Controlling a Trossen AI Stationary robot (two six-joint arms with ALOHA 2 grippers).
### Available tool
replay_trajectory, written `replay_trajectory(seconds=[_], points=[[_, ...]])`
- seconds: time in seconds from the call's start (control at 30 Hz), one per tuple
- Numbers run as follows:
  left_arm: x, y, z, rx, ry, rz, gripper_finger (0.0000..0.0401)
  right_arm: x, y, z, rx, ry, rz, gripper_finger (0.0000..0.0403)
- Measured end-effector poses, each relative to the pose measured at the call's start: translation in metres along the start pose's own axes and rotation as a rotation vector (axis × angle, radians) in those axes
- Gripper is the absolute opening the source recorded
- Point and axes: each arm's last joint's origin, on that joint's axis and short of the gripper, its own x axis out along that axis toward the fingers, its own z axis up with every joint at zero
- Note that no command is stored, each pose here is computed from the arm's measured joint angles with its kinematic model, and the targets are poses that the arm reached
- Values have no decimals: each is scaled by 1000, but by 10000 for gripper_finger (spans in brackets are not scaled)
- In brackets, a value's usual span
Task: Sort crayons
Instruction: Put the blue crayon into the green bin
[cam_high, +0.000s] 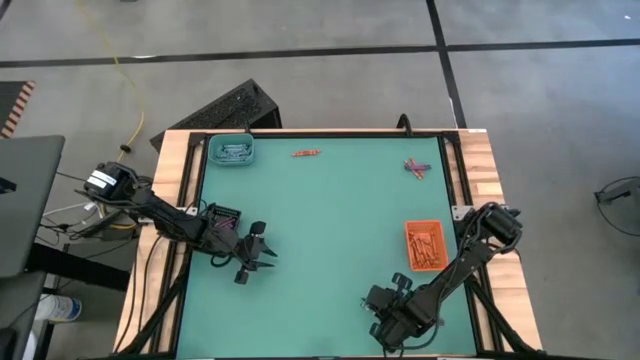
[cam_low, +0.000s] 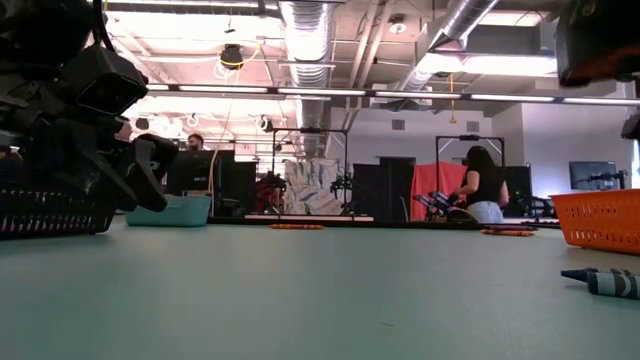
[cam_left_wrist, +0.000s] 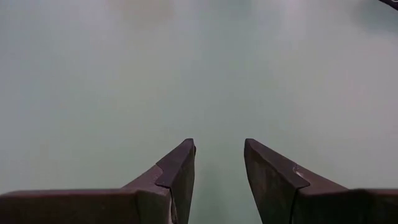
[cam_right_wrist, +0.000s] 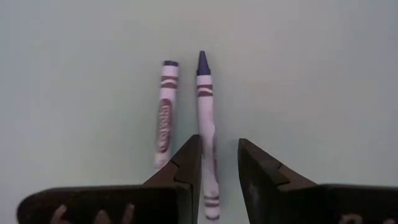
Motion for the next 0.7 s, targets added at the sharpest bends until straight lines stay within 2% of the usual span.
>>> replay_trajectory(seconds=[0.27,0.57,0.7], points=[[0,0,-1,12,14,1,129,12,-2,2,-1,54,-69,89],[0,0,-1,13,15,2,129,11,-3,5,-7,67,-93,10],[0,0,-1,18,14,2,129,11,-3,6,1,68,-94,6]])
